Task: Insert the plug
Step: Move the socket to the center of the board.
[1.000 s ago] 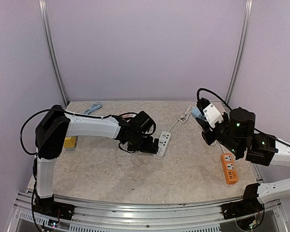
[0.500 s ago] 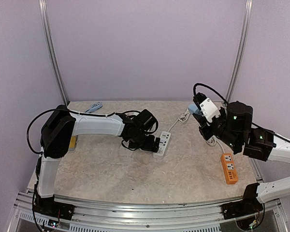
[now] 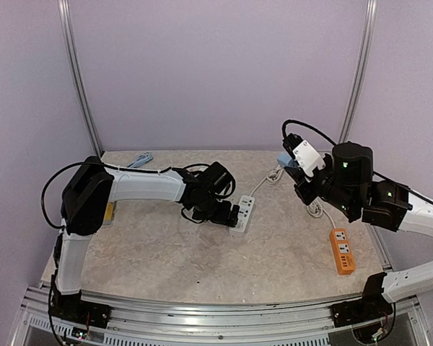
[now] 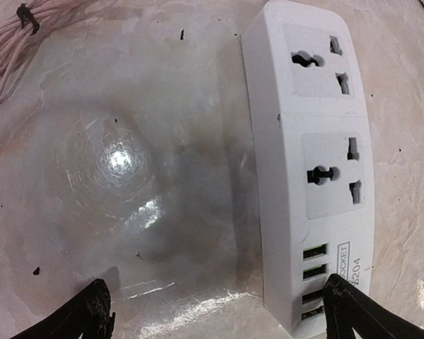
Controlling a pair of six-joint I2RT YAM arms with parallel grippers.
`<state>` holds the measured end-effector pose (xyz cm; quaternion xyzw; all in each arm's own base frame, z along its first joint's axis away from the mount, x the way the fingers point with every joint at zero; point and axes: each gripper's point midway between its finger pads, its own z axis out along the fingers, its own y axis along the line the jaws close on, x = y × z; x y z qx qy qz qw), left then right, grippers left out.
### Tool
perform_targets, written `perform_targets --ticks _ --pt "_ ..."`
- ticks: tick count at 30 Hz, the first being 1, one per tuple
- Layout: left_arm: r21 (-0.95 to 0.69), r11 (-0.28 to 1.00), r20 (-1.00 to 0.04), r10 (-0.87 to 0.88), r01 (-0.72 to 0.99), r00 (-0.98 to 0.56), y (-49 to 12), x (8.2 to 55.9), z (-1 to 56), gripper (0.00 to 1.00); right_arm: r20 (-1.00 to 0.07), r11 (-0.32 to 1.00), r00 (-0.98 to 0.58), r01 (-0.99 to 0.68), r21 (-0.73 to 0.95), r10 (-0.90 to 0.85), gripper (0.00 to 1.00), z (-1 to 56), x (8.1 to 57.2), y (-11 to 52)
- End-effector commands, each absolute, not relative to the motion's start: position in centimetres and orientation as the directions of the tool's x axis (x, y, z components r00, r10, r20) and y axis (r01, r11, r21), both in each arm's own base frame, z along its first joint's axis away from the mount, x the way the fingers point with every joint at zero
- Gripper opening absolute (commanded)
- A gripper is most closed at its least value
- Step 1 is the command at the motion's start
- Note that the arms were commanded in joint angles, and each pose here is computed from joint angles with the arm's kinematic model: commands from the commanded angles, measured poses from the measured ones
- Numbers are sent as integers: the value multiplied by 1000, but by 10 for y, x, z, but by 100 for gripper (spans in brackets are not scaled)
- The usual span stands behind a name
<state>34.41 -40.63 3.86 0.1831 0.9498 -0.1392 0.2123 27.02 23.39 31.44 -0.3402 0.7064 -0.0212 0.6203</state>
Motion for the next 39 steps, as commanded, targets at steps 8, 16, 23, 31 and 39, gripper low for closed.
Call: perform_targets --ticks 8,16,23,31,39 --pt "-137 894 -427 336 427 -839 -401 341 19 99 -864 772 -40 -471 -427 -502 0 300 262 221" --pt "-222 853 -523 305 472 -796 -430 337 56 99 -866 779 -59 -470 -415 -497 0 297 260 217" --pt "-221 849 -587 278 480 -761 -441 335 77 99 -873 792 -68 -459 -402 -483 0 299 255 208" --pt "-157 859 -543 337 487 -769 -458 332 67 99 -871 792 -56 -447 -415 -488 0 304 253 202" --pt "-163 848 -489 375 504 -788 -457 327 37 93 -828 745 -29 -454 -489 -560 0 311 254 202"
